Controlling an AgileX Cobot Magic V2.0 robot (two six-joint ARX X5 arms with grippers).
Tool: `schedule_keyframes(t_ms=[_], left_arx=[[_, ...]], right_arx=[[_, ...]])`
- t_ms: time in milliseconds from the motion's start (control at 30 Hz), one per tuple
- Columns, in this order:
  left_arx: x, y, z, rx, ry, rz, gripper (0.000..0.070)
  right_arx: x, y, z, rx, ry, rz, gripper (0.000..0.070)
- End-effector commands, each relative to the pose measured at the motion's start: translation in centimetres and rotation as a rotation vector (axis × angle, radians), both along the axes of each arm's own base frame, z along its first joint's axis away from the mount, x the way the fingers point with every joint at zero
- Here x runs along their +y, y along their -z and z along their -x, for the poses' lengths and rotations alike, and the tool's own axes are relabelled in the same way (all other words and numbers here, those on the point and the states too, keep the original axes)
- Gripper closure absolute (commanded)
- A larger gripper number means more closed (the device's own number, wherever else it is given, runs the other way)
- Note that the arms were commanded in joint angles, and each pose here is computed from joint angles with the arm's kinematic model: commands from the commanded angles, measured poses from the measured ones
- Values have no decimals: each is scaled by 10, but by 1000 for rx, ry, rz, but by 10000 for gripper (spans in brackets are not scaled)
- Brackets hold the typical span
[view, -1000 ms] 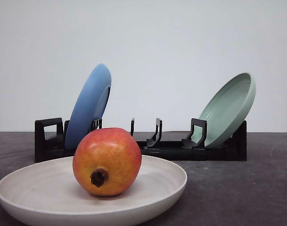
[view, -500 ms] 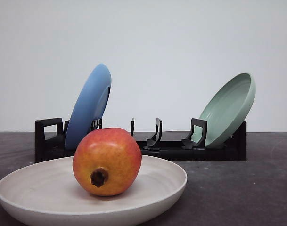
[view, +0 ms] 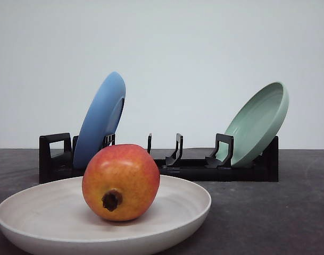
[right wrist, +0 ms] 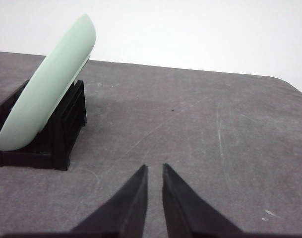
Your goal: Place pomegranate in white plate
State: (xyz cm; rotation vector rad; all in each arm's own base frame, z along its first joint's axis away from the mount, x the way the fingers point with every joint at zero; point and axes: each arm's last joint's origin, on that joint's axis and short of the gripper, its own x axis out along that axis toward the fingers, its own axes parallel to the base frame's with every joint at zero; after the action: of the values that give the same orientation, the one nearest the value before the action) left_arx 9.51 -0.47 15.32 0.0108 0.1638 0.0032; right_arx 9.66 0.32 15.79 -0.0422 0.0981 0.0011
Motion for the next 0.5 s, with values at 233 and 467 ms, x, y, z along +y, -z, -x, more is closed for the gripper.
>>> schedule_keyframes(t_ms=[233, 467], left_arx=[[0, 4, 0, 13, 2, 7, 700], [0, 4, 0, 13, 2, 7, 700]], right_arx=[[0, 0, 0, -10, -1, 0, 648], [0, 0, 0, -10, -1, 0, 648]])
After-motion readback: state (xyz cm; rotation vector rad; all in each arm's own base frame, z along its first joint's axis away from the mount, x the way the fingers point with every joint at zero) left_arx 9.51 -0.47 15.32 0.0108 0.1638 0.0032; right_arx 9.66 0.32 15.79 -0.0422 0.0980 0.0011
